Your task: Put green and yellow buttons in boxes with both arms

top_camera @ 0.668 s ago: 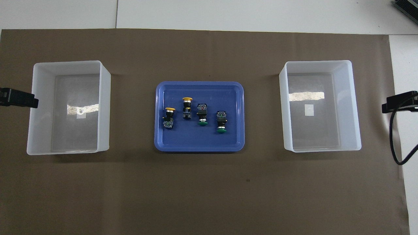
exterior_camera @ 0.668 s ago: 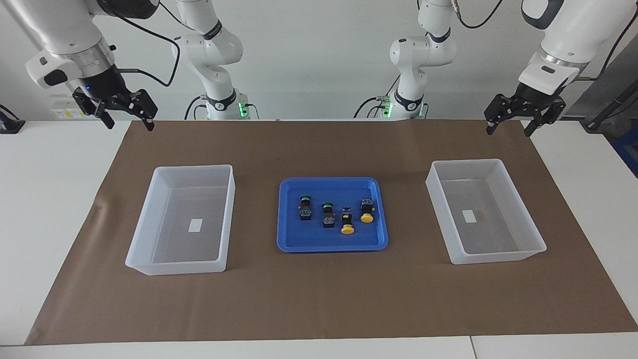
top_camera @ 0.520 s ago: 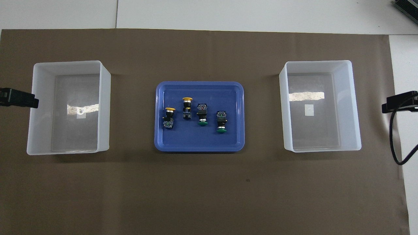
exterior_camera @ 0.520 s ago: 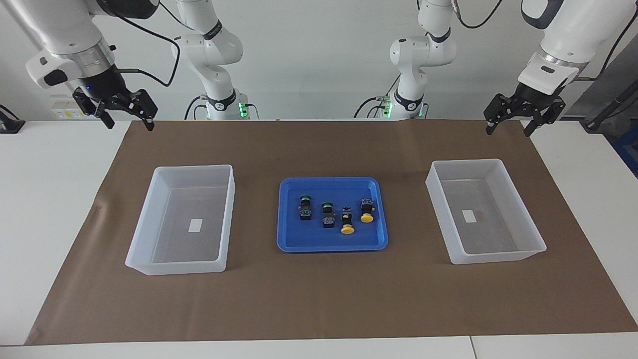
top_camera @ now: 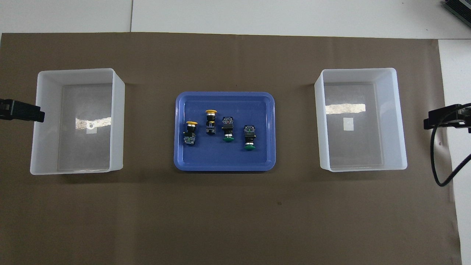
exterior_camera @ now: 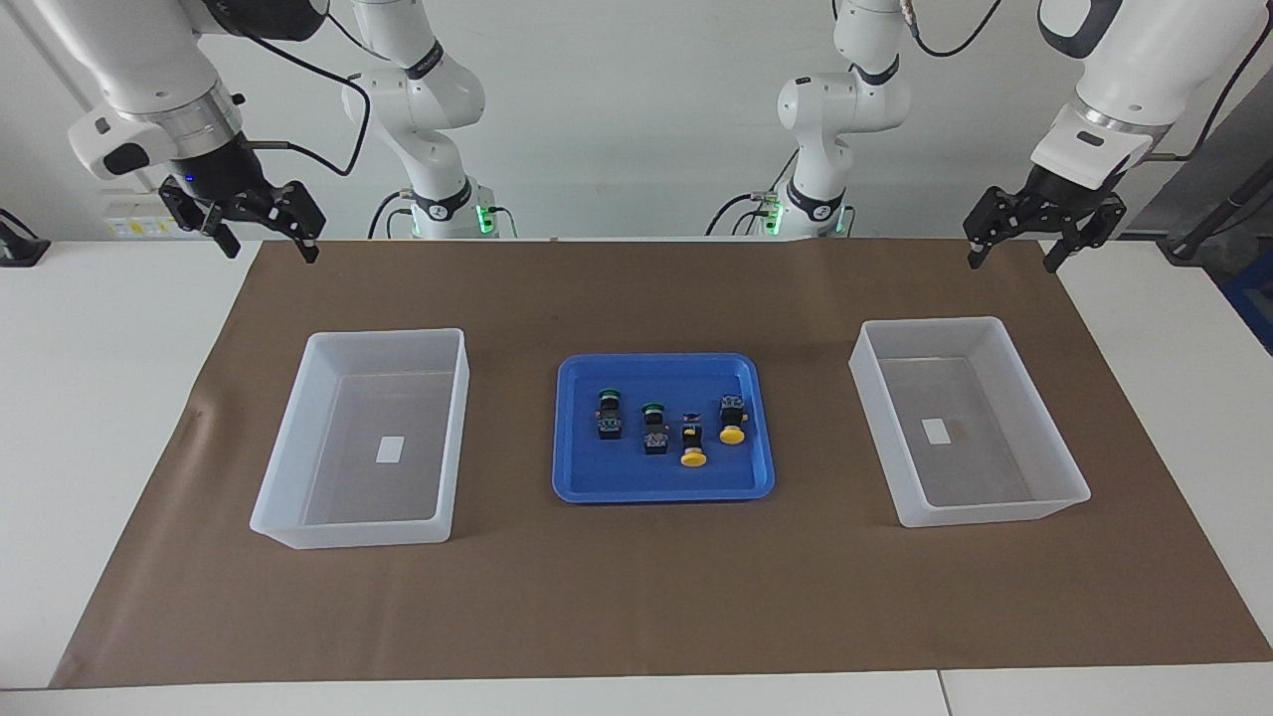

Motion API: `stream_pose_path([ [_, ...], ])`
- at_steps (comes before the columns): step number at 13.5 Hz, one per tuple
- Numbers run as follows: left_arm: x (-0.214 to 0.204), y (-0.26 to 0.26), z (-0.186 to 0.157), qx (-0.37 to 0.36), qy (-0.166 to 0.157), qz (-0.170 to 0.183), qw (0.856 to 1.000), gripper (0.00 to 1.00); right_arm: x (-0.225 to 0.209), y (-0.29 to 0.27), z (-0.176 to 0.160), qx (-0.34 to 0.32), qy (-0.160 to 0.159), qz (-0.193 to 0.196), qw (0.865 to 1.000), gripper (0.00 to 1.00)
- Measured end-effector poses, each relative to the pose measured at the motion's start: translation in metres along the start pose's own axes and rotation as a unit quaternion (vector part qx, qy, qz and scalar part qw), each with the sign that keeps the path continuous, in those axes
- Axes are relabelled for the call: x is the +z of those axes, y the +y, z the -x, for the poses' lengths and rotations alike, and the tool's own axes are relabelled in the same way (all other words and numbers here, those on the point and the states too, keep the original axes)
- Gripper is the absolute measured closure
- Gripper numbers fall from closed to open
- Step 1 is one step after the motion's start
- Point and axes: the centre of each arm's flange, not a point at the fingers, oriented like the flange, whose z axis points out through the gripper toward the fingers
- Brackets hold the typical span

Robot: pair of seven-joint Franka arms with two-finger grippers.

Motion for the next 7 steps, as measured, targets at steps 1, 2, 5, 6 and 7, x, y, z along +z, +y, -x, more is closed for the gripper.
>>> stream_pose_path([
  [1,0.0,0.0,0.0,0.0,0.0,0.0,1.0,0.0,0.0,0.0,0.001,0.0,0.0,0.0,1.0,0.0],
  [2,0.0,0.0,0.0,0.0,0.0,0.0,1.0,0.0,0.0,0.0,0.001,0.0,0.002,0.0,1.0,0.0],
  [5,0.001,0.0,0.001,0.0,-0.004,0.001,1.0,0.0,0.001,-0.004,-0.003,0.003,0.02,-0.002,1.0,0.0],
  [6,0.001,0.0,0.001,0.0,-0.005,0.001,1.0,0.0,0.006,-0.016,-0.006,0.009,0.026,-0.003,1.0,0.0],
  [7,0.002,0.0,0.001,0.0,-0.006,0.001,1.0,0.0,0.014,-0.033,-0.009,0.017,0.033,-0.005,0.999,0.0],
])
